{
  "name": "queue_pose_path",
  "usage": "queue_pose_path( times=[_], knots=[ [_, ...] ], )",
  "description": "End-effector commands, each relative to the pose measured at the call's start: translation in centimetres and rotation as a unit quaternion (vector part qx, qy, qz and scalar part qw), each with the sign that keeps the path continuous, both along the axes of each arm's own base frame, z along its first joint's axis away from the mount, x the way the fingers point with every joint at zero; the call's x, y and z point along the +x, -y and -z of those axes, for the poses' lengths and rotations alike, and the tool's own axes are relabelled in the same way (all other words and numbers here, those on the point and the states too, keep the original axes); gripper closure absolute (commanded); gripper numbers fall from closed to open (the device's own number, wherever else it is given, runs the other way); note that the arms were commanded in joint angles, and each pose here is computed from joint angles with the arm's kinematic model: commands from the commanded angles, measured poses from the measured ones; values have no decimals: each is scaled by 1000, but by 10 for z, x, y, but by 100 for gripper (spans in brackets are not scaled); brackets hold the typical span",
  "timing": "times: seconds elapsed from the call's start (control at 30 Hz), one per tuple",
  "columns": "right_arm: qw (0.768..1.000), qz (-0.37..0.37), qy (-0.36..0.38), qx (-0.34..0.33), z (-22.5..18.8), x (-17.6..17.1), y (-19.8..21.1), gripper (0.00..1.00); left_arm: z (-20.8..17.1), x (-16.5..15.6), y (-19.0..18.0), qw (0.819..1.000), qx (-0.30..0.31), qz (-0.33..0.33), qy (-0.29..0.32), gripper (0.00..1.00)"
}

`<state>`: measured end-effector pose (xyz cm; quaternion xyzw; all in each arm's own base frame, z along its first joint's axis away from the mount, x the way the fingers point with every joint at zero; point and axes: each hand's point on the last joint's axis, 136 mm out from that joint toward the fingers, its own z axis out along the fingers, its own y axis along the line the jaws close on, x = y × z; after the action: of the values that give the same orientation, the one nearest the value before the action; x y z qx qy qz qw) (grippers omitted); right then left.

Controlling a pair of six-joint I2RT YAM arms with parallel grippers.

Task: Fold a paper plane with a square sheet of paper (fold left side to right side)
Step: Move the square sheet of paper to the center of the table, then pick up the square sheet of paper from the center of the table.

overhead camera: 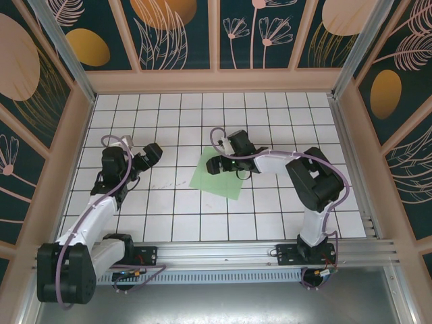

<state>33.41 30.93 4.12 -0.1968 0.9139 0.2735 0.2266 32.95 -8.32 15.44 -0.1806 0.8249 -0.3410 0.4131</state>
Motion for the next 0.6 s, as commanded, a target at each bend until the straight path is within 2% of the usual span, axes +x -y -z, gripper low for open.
queue_pose_path(
  times=[0.0, 0.1, 0.27, 0.57],
  knots=[
    [998, 18, 53, 4, -43, 13, 7, 4, -18, 1, 26, 997, -39, 66, 11, 7],
    [997, 50, 65, -9, -51, 19, 27, 3, -14, -5, 49, 993, -35, 112, -5, 11],
    [993, 99, 51, -44, -39, 25, 61, 2, 5, -20, 90, 982, -36, 179, -50, 17],
    [986, 145, 26, -73, -17, 36, 71, 1, 47, -29, 144, 963, -18, 244, -114, 25]
  ],
)
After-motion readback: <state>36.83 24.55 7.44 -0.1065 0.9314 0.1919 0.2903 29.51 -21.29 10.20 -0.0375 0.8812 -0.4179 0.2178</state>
